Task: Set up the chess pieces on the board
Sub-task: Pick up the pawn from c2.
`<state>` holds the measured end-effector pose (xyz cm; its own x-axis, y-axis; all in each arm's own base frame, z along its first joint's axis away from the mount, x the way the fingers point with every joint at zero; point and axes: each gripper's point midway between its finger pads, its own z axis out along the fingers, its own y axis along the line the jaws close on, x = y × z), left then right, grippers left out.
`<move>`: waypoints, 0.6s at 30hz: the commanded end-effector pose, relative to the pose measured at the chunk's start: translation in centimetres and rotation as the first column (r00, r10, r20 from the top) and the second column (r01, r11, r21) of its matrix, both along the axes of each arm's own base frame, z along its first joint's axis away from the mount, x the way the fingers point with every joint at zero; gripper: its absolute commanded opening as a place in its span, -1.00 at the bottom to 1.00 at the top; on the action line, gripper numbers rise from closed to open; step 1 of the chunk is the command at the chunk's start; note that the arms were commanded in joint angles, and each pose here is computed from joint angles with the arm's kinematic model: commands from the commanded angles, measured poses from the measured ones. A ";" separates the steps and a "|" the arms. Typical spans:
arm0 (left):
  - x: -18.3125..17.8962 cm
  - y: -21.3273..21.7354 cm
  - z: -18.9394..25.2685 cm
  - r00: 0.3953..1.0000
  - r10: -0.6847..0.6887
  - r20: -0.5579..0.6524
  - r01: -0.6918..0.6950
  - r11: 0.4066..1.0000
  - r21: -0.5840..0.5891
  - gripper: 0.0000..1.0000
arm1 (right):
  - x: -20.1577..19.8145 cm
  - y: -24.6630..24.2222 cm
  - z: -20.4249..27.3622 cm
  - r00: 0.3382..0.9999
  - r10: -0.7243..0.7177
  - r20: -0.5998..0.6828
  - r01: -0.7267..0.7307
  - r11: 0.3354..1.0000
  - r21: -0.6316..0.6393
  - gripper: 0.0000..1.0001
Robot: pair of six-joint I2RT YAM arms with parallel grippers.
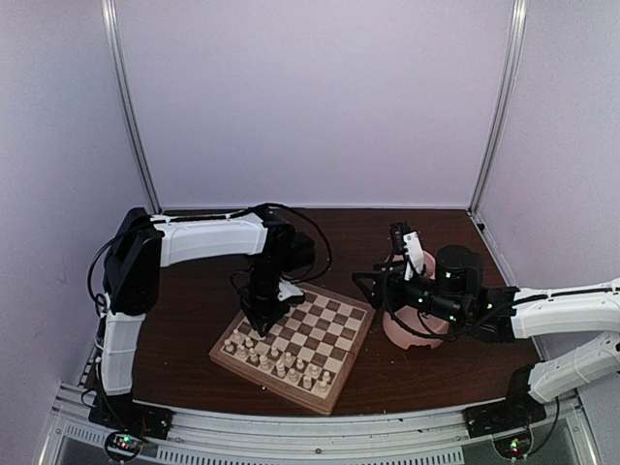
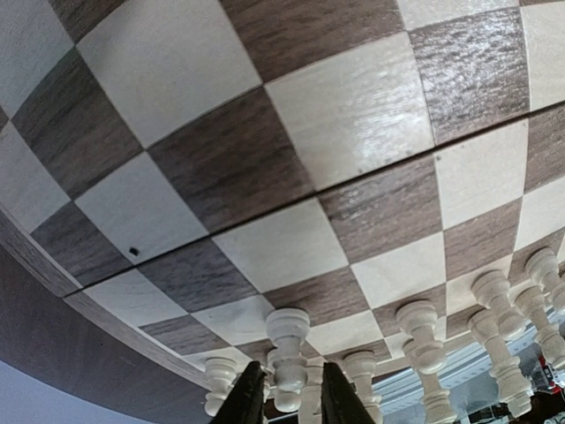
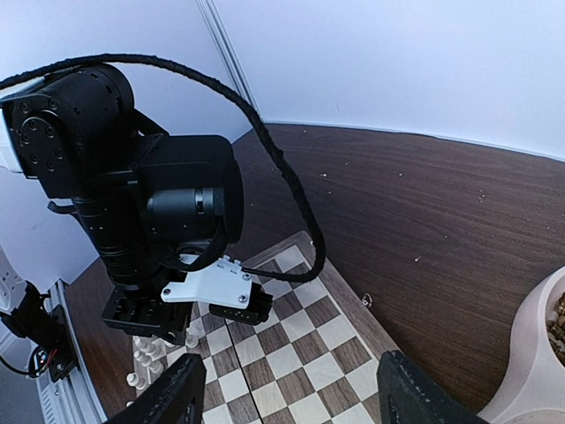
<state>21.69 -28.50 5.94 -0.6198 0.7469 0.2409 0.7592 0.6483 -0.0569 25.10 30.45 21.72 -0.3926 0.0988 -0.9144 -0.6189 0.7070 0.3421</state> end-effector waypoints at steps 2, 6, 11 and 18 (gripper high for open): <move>0.4 -0.3 0.8 1.000 0.007 0.010 -0.007 1.000 -0.025 -0.60 | -0.1 -0.2 0.7 1.000 0.005 0.014 -0.006 1.000 0.024 0.38; 0.2 -0.1 0.6 1.000 0.010 0.006 -0.010 1.000 -0.021 -0.76 | -0.1 -0.2 0.8 1.000 0.003 0.015 -0.004 1.000 0.024 0.38; -0.1 -0.2 0.7 1.000 0.018 -0.009 -0.018 0.999 -0.033 -0.93 | -0.1 -0.2 0.9 1.000 0.005 0.016 -0.005 1.000 0.024 0.38; -0.9 -0.1 1.5 1.000 0.022 -0.016 -0.023 0.997 -0.068 -0.94 | -0.1 -0.1 0.9 1.000 0.008 0.018 -0.009 1.000 0.022 0.38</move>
